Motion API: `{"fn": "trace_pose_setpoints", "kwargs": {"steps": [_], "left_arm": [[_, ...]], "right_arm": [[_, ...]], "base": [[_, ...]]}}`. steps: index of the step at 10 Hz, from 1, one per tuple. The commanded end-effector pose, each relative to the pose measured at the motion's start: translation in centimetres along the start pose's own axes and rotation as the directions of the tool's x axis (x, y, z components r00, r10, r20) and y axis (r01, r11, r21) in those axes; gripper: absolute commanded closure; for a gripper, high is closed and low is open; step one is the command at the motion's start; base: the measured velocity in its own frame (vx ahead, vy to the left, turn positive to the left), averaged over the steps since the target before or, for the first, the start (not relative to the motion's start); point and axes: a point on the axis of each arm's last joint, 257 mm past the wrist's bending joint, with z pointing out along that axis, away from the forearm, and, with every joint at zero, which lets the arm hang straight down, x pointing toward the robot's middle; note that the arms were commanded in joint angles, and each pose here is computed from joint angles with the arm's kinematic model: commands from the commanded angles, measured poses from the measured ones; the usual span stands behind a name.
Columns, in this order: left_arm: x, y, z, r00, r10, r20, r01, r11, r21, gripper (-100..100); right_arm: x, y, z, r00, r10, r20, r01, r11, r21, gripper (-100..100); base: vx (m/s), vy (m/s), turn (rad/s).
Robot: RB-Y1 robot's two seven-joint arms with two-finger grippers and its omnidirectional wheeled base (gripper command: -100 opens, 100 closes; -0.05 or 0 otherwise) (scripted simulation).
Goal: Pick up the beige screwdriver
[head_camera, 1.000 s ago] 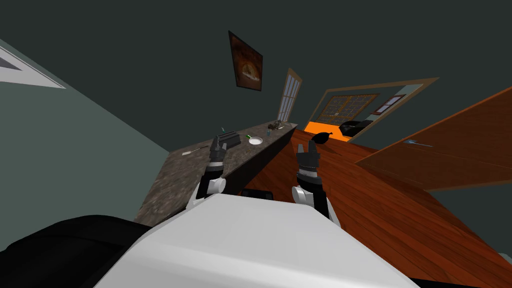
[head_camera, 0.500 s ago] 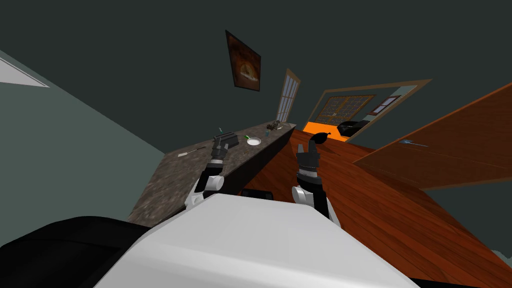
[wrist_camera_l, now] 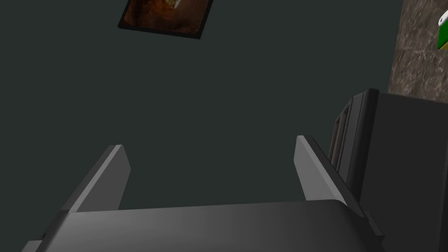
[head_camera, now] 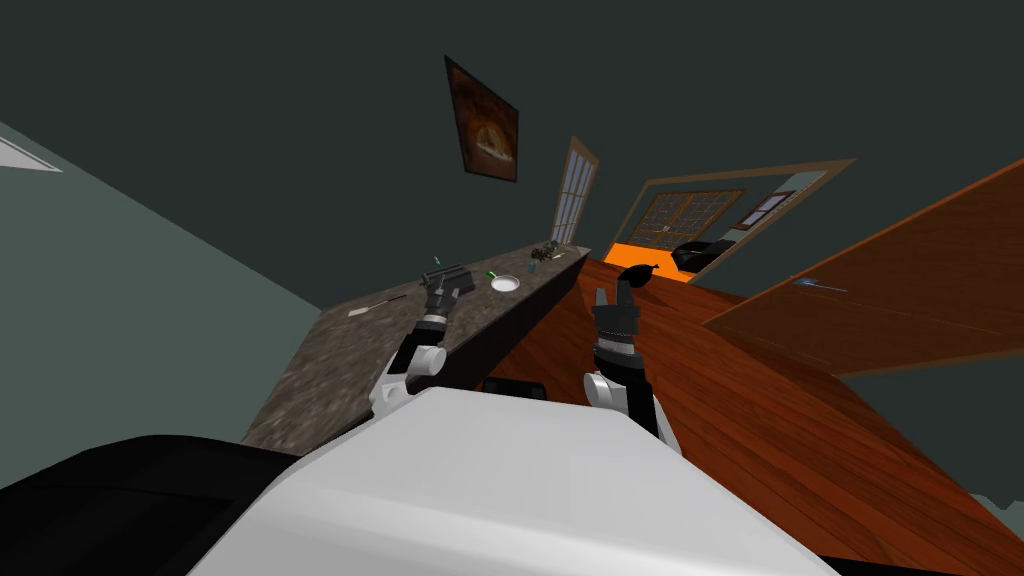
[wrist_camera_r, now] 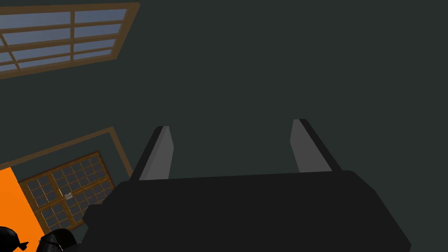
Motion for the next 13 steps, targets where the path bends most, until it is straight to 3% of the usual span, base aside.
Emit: {"fn": "trace_pose_setpoints", "kwargs": {"steps": [1,4,5,6,7,8,9,10,11,12,13], "left_arm": [[-0.2,0.6,0.3,1.000,-0.020,0.000,0.020,0.999,-0.027,-100],[-0.9,1.8,1.4,0.995,-0.100,-0.001,0.099,0.991,-0.086,-100],[-1.0,2.4,1.4,0.995,-0.099,0.003,0.099,0.989,-0.109,-100],[-1.3,2.8,2.0,0.990,-0.142,0.004,0.141,0.981,-0.129,-100],[-1.3,3.4,1.9,0.990,-0.141,0.009,0.141,0.978,-0.152,-100],[-1.6,3.6,2.5,0.983,-0.185,0.012,0.184,0.968,-0.168,-100],[-1.6,4.2,2.4,0.983,-0.184,0.017,0.184,0.964,-0.194,-100],[-1.9,4.3,3.0,0.974,-0.227,0.021,0.227,0.952,-0.206,-100],[-1.9,5.0,2.8,0.974,-0.226,0.028,0.226,0.946,-0.233,-100],[-2.2,5.2,3.4,0.963,-0.268,0.036,0.269,0.930,-0.251,-100],[-2.2,5.9,3.2,0.963,-0.266,0.043,0.268,0.923,-0.278,-100]], "right_arm": [[0.0,0.0,0.0,1.000,0.000,0.000,0.000,1.000,0.000,0],[0.0,0.0,0.0,1.000,0.000,0.000,0.000,1.000,0.000,0],[0.0,0.0,0.0,1.000,0.000,0.000,0.000,1.000,0.000,0],[0.0,0.0,0.0,1.000,0.000,0.000,0.000,1.000,0.000,0],[0.0,0.0,0.0,1.000,0.000,0.000,0.000,1.000,0.000,0],[0.0,0.0,0.0,1.000,0.000,0.000,0.000,1.000,0.000,0],[0.0,0.0,0.0,1.000,0.000,0.000,0.000,1.000,0.000,0],[0.0,0.0,0.0,1.000,0.000,0.000,0.000,1.000,0.000,0],[0.0,0.0,0.0,1.000,0.000,0.000,0.000,1.000,0.000,0],[0.0,0.0,0.0,1.000,0.000,0.000,0.000,1.000,0.000,0],[0.0,0.0,0.0,1.000,0.000,0.000,0.000,1.000,0.000,0]], "base": [[0.029,-0.039,-0.015],[0.037,-0.038,-0.024],[0.034,-0.034,-0.016],[0.047,-0.042,-0.038],[0.040,-0.034,-0.015],[0.042,-0.036,-0.035],[0.031,-0.035,-0.018],[0.039,-0.038,-0.032],[0.038,-0.035,-0.019],[0.038,-0.056,-0.036],[0.037,-0.042,-0.019]]}}
